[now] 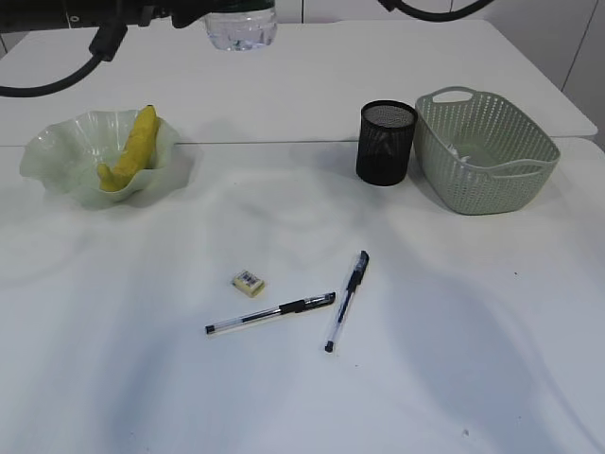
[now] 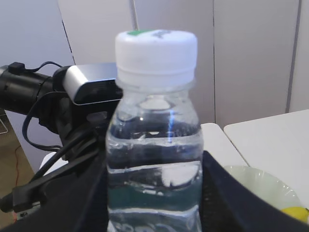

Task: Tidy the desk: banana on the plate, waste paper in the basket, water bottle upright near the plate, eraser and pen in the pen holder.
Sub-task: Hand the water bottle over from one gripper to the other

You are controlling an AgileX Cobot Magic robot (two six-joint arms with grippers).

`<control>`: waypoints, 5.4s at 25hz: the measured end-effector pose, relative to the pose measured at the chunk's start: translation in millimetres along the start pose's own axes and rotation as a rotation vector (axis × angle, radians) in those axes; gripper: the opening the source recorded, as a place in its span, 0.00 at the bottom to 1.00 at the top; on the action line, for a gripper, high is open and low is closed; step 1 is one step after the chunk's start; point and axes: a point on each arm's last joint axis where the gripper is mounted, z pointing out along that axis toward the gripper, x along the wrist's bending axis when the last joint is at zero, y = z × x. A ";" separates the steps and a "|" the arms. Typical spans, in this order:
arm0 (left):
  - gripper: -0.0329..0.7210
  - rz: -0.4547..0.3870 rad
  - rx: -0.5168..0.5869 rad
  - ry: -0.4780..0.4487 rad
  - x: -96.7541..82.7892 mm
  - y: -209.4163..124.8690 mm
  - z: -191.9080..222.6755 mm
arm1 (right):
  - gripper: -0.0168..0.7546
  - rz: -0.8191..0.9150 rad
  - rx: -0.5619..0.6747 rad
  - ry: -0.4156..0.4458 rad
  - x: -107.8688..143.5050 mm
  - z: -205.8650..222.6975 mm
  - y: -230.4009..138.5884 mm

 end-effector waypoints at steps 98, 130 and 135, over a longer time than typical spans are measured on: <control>0.55 0.056 0.007 -0.002 -5.2 10.2 10.9 | 0.78 0.244 0.077 -0.027 4.9 5.0 -0.4; 0.55 0.059 0.012 0.050 1.7 10.2 8.0 | 0.79 0.297 0.078 -0.045 3.6 4.9 -0.8; 0.55 0.059 0.014 0.072 4.5 10.2 6.7 | 0.79 0.292 0.087 -0.055 2.7 4.8 -1.7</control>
